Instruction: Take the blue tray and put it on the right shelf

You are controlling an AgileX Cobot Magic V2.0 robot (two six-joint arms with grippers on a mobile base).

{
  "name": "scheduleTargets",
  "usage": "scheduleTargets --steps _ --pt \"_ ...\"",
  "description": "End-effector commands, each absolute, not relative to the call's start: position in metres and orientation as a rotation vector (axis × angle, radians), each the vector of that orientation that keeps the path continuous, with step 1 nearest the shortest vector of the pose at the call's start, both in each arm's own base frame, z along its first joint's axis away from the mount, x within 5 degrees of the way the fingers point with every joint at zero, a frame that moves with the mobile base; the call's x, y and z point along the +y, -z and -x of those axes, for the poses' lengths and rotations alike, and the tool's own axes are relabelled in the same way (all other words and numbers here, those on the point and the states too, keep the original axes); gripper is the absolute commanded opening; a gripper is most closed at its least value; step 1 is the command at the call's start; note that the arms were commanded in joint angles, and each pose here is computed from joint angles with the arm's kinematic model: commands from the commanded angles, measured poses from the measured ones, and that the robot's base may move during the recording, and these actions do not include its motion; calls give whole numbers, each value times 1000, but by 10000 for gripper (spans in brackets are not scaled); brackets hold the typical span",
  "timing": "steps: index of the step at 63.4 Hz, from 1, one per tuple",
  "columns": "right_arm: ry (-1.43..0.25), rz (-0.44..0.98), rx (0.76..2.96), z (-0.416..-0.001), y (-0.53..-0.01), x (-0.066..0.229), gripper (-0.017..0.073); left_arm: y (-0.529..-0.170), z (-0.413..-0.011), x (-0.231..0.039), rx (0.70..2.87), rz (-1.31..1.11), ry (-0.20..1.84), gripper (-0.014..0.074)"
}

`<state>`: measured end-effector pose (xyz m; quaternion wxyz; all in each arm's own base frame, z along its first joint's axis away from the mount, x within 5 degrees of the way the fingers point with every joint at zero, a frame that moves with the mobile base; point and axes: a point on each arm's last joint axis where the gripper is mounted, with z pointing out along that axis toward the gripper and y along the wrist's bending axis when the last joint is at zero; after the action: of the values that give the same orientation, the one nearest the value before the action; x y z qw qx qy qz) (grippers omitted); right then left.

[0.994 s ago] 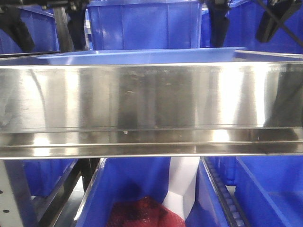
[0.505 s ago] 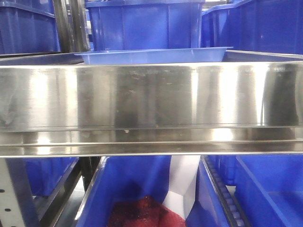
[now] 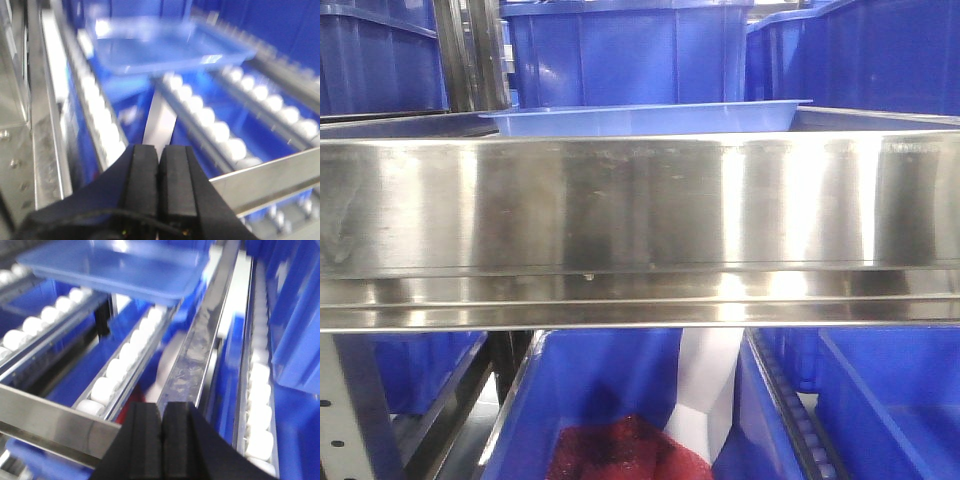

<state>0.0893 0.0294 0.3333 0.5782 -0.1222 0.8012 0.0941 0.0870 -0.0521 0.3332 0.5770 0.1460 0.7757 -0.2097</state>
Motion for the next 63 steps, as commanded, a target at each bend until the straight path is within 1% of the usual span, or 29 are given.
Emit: scheduleTargets --steps 1,10,18,44,50,54,63 --pt "-223 303 1660 -81 -336 27 56 -342 -79 -50 1606 -330 549 -48" --pt "-246 296 1546 -69 -323 24 56 -334 -75 -47 1560 -325 563 -48" --pt "-254 294 1507 -69 -325 25 56 -333 -75 -47 1562 -325 562 -48" --pt "-255 294 1506 -69 -325 25 56 -333 -75 -47 1562 -325 562 -48" --pt "-255 294 1506 -69 -325 25 56 -333 -73 -47 1579 -257 646 -48" --pt "-255 294 1506 -69 -325 25 56 -334 -71 -42 1567 -225 612 -48" --pt "-255 294 1506 -69 -325 25 56 -328 -61 -26 1584 -218 394 -48"
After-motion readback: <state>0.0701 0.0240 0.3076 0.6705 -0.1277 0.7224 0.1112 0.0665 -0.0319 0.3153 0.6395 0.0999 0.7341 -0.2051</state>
